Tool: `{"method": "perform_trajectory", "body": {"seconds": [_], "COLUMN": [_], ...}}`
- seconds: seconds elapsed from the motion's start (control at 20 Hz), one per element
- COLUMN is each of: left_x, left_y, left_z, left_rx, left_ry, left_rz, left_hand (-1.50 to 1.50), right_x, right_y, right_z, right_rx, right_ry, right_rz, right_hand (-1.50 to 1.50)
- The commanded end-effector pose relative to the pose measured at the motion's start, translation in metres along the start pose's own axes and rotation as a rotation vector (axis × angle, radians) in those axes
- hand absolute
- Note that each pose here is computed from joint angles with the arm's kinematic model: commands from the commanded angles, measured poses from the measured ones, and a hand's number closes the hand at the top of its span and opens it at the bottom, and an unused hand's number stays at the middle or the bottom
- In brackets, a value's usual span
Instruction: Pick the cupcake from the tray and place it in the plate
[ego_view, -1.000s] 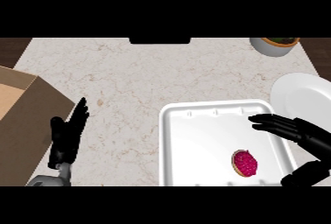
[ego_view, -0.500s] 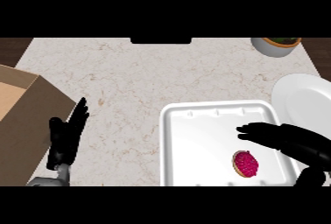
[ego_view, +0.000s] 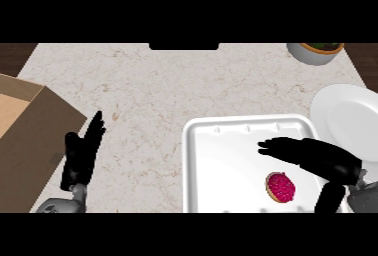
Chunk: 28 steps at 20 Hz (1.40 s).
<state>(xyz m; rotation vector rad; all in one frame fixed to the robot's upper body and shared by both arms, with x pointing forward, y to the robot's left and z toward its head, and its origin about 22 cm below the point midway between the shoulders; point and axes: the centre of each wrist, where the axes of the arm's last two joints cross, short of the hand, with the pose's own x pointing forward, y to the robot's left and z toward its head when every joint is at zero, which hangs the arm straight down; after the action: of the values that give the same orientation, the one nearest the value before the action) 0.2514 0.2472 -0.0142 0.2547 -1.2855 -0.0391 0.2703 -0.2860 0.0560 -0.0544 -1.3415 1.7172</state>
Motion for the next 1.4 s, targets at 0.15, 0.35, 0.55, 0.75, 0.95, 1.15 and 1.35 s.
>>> {"method": "perform_trajectory", "body": {"seconds": [0.15, 0.35, 0.55, 0.75, 0.95, 1.15, 1.35], "left_x": [-0.004, -0.008, 0.009, -0.002, -0.003, -0.003, 0.002], "left_y": [0.005, -0.002, 0.001, 0.008, 0.005, 0.005, -0.005], "left_z": [0.012, 0.003, 0.003, 0.007, 0.015, -0.001, -0.009], "left_rx": [0.008, 0.011, 0.002, -0.007, -0.005, 0.0, -0.003], "left_ry": [0.004, -0.005, -0.002, 0.001, 0.008, 0.009, -0.002], "left_rz": [0.009, 0.004, 0.009, 0.005, -0.002, 0.015, 0.014], "left_hand": [0.0, 0.0, 0.0, 0.0, 0.0, 0.0, 0.0], "right_x": [0.016, 0.008, -0.013, 0.0, -0.006, -0.019, -0.011], "right_y": [0.013, 0.007, 0.033, 0.031, 0.034, 0.039, 0.036], "right_z": [-0.003, -0.015, -0.031, -0.021, -0.022, -0.035, -0.031], "right_rx": [0.039, 0.067, 0.05, 0.056, 0.066, -0.006, -0.025], "right_ry": [-0.005, 0.015, 0.005, 0.02, -0.005, -0.054, -0.058], "right_rz": [0.016, 0.002, -0.013, 0.007, 0.075, 0.1, 0.123], "right_hand": [-1.5, -1.5, -1.5, -1.5, 1.5, 1.5, 1.5]}}
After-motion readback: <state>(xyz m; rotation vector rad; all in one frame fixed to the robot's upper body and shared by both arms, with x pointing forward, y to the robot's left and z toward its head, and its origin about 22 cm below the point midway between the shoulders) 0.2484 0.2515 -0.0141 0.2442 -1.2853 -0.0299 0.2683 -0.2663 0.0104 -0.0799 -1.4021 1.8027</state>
